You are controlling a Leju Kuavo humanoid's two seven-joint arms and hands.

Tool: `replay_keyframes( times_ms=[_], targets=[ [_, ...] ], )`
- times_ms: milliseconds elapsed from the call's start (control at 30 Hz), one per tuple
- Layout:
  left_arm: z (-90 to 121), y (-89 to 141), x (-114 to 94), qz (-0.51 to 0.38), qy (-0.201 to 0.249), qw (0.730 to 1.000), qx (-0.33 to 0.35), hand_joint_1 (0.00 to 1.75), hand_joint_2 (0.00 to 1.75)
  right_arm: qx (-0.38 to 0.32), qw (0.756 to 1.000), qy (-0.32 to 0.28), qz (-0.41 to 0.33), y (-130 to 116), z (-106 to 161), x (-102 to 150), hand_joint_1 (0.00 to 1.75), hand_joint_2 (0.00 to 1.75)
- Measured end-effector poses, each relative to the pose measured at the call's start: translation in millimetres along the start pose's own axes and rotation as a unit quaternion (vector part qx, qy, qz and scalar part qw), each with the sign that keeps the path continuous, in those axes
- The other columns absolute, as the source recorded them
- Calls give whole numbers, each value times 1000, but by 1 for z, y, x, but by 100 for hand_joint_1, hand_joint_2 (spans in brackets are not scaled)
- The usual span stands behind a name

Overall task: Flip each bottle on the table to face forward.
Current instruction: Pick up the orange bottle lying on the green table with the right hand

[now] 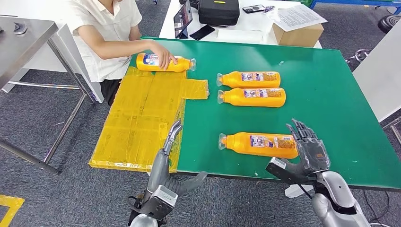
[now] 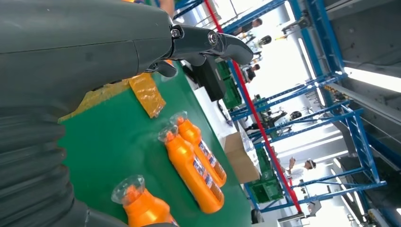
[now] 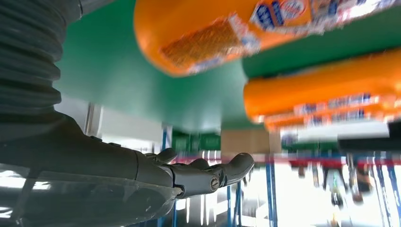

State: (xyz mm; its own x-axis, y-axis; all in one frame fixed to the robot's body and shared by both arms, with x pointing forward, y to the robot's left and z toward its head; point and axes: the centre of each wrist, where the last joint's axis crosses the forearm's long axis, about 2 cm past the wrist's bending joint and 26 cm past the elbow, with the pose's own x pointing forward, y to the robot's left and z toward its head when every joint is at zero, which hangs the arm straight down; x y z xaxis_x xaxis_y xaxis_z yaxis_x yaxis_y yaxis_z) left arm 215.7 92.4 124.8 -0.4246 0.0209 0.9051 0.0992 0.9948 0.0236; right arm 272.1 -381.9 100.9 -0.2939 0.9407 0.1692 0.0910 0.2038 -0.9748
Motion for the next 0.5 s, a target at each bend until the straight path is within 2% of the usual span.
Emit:
replay_keyframes(
  times_ms=[100,367,500],
  targets=[
    [-3,0,1,15,6,1000,-2,0,175,31,999,9,-25,4,-7,-7,0,175],
    [-3,-2,2,21,7,1000,-10,0,175,66,997,25,-25,9,-15,-22,0,175],
    [-2,-3,2,25,12,999,-18,0,175,113,993,36,-21,10,-14,-29,0,175]
  ],
)
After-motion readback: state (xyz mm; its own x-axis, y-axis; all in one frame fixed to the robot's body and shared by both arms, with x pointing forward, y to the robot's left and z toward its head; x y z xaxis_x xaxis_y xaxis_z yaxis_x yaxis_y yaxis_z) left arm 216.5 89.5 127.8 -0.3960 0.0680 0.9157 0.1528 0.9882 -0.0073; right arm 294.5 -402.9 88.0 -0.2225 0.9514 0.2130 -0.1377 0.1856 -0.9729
